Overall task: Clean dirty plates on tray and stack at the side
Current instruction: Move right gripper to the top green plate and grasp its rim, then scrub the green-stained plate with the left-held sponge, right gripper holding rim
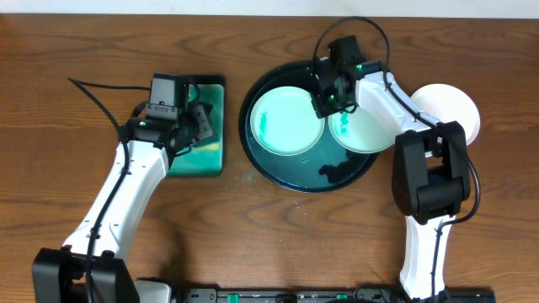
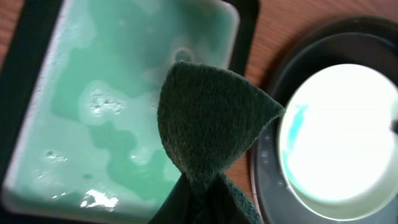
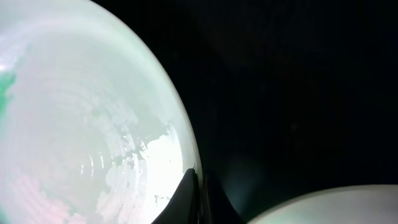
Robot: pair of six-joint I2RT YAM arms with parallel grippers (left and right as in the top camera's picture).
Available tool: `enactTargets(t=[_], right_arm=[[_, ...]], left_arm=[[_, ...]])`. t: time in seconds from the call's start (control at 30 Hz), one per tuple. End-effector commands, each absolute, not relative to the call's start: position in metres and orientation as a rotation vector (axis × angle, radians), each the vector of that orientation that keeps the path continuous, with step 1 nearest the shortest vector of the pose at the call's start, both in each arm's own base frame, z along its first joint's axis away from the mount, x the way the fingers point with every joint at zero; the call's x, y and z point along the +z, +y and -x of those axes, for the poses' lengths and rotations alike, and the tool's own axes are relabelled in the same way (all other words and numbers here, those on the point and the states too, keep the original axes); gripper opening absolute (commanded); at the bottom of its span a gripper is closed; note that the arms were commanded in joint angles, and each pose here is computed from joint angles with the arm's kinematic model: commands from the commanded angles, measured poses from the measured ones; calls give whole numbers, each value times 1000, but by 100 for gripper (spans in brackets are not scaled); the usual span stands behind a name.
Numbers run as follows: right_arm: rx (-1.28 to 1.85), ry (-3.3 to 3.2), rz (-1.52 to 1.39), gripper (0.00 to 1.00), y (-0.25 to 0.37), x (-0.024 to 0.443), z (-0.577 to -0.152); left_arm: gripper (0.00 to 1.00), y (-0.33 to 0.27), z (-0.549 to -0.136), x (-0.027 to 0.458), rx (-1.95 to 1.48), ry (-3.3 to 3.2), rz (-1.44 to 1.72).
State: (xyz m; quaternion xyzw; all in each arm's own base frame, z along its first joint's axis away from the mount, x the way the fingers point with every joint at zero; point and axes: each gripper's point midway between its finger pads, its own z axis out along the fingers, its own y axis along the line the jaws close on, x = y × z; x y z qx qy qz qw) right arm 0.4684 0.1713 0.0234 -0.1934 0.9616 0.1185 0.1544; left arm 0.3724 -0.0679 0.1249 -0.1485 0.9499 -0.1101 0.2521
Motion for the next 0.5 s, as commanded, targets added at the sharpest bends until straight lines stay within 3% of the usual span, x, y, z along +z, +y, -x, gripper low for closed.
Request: enactTargets(t=[0.0, 0.37, 0.47], right_arm=[[342, 2756, 571, 13, 172, 15, -465], [345, 2687, 578, 21, 178, 1, -471], [366, 2672, 582, 17, 180, -6, -469]], left_arm=[[6, -89, -372, 128, -368, 2584, 329], [7, -126, -385, 141, -482, 2494, 361], [7, -137, -388, 140, -509, 2486, 368]])
